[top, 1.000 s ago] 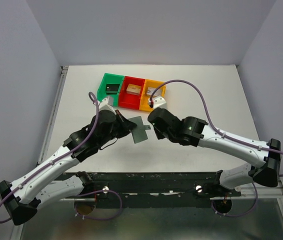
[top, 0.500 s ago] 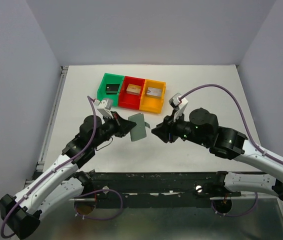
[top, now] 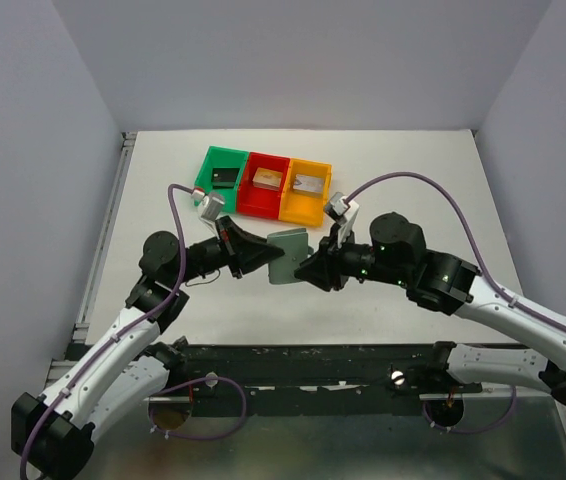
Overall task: Take the credit cards out of the card holder
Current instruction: Open the card holder at the center of the board.
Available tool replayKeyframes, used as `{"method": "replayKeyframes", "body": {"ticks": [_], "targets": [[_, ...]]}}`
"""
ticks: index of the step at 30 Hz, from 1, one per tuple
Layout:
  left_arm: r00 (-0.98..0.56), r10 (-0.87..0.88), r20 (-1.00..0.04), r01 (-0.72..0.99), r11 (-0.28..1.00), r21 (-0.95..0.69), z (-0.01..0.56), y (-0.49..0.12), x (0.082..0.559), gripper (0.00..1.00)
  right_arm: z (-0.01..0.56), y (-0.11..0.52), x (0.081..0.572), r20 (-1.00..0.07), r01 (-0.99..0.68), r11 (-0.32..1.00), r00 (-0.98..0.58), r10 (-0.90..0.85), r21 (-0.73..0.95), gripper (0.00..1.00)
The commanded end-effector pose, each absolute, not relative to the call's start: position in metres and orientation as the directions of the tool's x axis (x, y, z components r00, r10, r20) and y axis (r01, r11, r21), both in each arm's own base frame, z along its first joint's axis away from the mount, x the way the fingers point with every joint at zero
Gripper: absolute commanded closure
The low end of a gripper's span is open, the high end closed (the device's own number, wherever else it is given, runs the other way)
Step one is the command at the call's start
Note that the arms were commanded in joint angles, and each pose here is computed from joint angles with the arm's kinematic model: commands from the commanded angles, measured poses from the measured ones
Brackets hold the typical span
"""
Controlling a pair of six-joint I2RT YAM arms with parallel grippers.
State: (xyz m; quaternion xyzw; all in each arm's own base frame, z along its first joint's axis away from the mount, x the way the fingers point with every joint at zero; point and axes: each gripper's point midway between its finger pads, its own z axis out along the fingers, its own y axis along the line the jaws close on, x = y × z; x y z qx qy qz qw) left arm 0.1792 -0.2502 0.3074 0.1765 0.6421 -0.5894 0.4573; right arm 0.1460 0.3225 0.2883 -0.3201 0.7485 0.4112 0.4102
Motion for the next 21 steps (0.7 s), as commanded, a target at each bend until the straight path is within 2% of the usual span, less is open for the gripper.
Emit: {"method": "replayKeyframes", "body": {"ticks": [1, 10, 17, 21], "targets": [[-0.474, -0.283, -0.834, 0.861, 0.053, -0.507, 0.332, -0.251, 0.15, 1.0, 0.297, 0.309, 0.15, -0.889, -0.816, 0.443, -0.45, -0.083, 0.371, 0.64], [-0.481, -0.266, -0.835, 0.877, -0.13, -0.463, 0.347, -0.248, 0.131, 1.0, 0.305, 0.294, 0.146, -0.897, -0.826, 0.402, -0.442, -0.027, 0.395, 0.63], [-0.471, -0.266, -0.841, 0.875, -0.265, -0.406, 0.365, -0.245, 0.113, 1.0, 0.312, 0.291, 0.145, -0.901, -0.829, 0.389, -0.434, 0.006, 0.402, 0.53], [-0.481, -0.26, -0.837, 0.866, -0.287, -0.409, 0.366, -0.245, 0.112, 1.0, 0.318, 0.286, 0.146, -0.906, -0.829, 0.39, -0.422, 0.033, 0.401, 0.46]]}}
